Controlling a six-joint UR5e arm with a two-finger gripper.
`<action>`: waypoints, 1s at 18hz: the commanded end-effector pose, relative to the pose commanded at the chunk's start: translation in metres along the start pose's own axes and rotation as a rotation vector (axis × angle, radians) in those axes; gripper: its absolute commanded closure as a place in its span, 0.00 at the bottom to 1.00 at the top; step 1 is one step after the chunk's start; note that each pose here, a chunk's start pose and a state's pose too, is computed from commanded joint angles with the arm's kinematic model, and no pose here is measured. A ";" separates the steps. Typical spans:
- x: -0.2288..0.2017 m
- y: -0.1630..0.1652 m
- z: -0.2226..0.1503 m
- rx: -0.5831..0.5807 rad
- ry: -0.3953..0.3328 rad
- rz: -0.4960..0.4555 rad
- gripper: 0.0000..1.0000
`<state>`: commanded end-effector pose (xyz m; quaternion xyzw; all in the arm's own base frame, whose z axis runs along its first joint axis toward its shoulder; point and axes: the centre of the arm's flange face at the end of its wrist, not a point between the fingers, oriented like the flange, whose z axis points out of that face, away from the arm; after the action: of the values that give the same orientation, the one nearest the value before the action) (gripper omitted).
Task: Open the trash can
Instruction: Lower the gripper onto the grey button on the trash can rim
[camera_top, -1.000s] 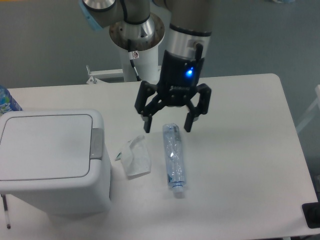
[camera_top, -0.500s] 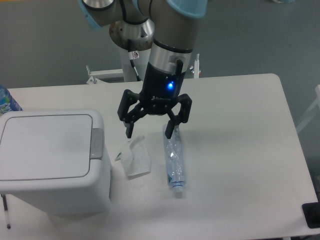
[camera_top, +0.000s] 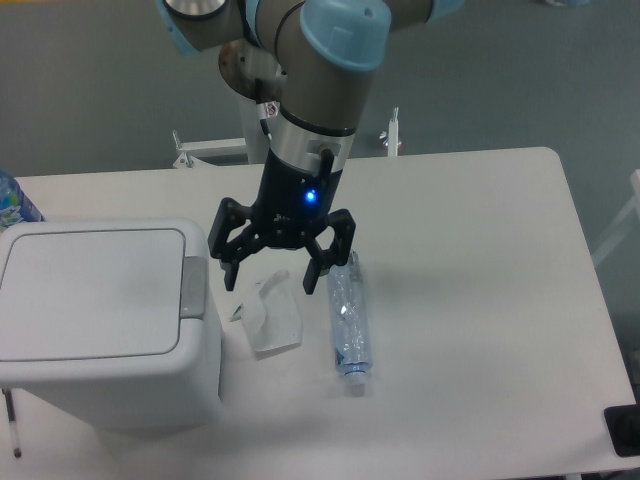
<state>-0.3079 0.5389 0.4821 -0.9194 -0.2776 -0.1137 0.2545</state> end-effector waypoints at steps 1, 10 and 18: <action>0.004 0.000 0.004 -0.003 0.002 0.008 0.00; 0.016 0.001 0.010 0.002 0.007 0.032 0.00; 0.024 0.003 0.015 -0.008 0.014 0.042 0.00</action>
<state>-0.2852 0.5558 0.4764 -0.9251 -0.2562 -0.1156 0.2552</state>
